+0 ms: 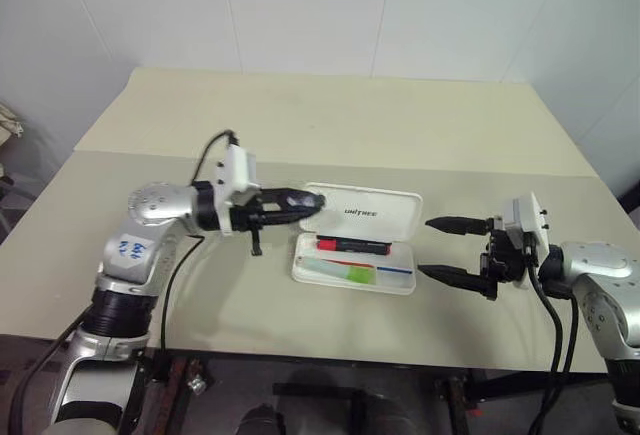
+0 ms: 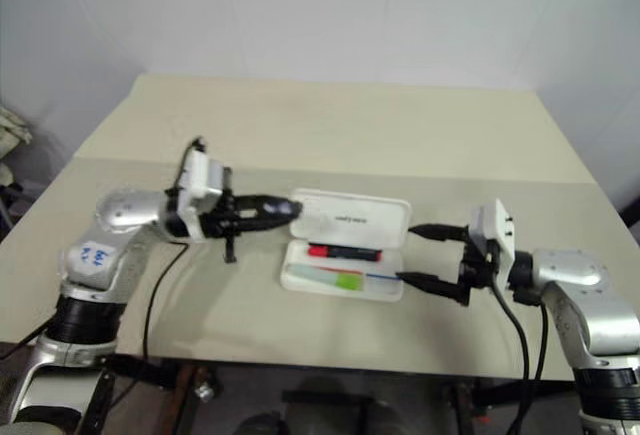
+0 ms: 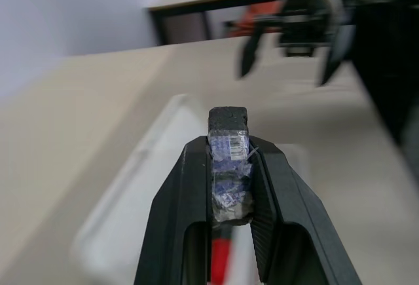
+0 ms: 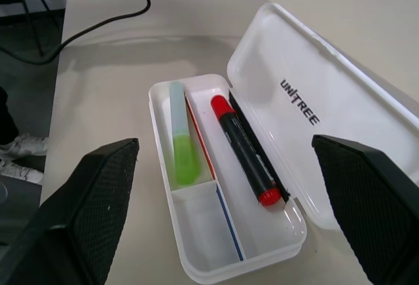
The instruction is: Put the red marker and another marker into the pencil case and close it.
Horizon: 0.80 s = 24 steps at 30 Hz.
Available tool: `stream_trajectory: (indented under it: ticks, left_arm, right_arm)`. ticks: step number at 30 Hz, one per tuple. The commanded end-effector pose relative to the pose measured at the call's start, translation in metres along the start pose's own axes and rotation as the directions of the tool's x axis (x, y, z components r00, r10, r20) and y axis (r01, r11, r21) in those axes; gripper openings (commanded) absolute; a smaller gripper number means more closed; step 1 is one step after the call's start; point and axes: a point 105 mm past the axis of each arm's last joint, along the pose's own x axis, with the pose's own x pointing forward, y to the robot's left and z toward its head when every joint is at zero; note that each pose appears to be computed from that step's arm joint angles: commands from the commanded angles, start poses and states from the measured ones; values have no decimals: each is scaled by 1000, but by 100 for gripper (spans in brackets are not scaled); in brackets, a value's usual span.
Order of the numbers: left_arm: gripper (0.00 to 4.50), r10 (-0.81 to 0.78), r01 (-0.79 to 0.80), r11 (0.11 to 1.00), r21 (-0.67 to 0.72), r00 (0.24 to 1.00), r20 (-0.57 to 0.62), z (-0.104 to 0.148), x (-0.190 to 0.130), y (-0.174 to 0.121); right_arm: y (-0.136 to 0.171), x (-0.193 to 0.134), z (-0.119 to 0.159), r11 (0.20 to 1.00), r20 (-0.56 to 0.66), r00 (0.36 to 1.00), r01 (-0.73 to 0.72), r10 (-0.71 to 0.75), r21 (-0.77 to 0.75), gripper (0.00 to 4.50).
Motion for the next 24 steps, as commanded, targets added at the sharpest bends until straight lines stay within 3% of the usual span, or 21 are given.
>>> stream_trajectory:
  ticks: [1, 11, 24]
  left_arm:
    - [38, -81, 81, 997, -14, 996, -21, -3, 15, 0]
    - [38, -189, 184, 980, -71, 980, -67, -33, 66, 8]
    - [38, -261, 228, 957, -180, 947, -186, -57, 111, -6]
  right_arm:
    - [-4, -11, 11, 997, 7, 999, 46, -45, -66, 450]
    - [1, -38, -17, 992, -85, 989, 118, -121, -33, 450]
    - [7, -39, -20, 979, -78, 976, 202, -204, -30, 450]
